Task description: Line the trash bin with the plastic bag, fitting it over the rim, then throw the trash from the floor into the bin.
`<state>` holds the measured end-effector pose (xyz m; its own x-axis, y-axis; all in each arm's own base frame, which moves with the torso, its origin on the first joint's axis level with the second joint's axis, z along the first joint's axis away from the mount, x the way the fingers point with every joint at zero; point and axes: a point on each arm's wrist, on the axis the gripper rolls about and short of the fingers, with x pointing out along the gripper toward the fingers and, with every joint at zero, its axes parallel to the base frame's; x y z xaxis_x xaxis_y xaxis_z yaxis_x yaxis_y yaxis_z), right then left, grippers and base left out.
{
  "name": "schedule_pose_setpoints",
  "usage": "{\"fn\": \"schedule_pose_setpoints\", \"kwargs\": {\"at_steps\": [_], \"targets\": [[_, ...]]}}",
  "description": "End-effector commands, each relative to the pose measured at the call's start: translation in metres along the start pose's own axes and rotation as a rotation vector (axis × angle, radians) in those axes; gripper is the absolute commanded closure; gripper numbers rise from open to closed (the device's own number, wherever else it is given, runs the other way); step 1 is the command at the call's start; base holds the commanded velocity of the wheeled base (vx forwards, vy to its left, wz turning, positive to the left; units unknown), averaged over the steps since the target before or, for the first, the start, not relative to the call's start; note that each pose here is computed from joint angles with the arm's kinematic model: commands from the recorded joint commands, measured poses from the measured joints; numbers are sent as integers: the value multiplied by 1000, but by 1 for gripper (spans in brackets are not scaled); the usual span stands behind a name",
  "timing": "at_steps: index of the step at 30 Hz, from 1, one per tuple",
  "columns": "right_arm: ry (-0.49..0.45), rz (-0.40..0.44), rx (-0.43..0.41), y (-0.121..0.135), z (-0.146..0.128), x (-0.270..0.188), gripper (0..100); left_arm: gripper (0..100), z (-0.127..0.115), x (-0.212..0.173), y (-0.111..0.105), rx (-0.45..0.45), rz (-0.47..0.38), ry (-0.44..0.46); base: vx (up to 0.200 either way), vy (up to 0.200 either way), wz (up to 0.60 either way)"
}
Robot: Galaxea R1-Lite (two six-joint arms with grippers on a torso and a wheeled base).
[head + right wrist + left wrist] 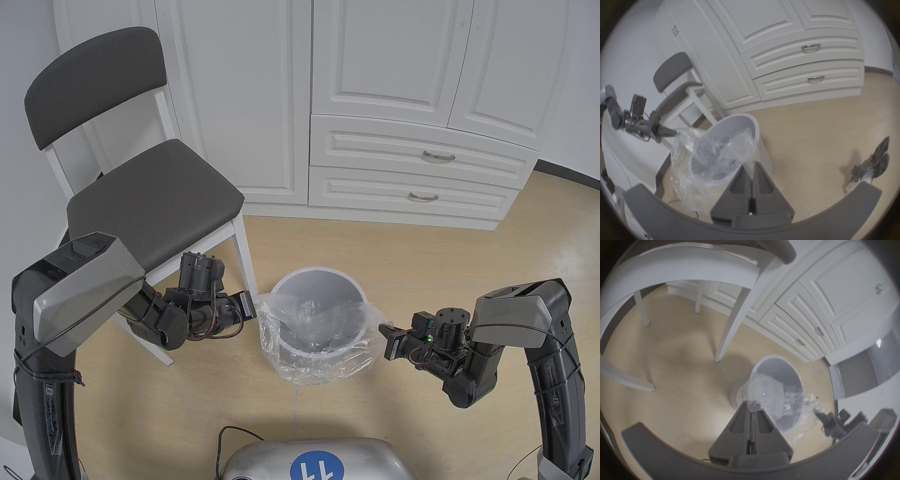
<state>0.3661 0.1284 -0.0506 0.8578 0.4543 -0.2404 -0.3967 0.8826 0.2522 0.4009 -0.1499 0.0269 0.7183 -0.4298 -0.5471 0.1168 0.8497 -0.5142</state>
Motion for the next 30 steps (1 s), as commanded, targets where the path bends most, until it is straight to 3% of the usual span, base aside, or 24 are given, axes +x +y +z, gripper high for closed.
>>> {"fn": "schedule_pose_setpoints", "kwargs": {"at_steps": [1, 9, 18, 30], "targets": [[98, -8, -88, -3, -10, -12, 100, 100, -11, -12, 26, 66, 40, 49, 0, 0, 0], [133, -33, -146, -12, -22, -13, 100, 100, -22, 3, 51, 114, 63, 68, 0, 0, 0], [105, -119, -167, -22, -29, 2, 100, 100, -19, 25, 58, 103, 97, 34, 0, 0, 0], [105, -140, -166, -28, -27, 4, 100, 100, -13, 31, 65, 59, 132, -2, 0, 0, 0]]}}
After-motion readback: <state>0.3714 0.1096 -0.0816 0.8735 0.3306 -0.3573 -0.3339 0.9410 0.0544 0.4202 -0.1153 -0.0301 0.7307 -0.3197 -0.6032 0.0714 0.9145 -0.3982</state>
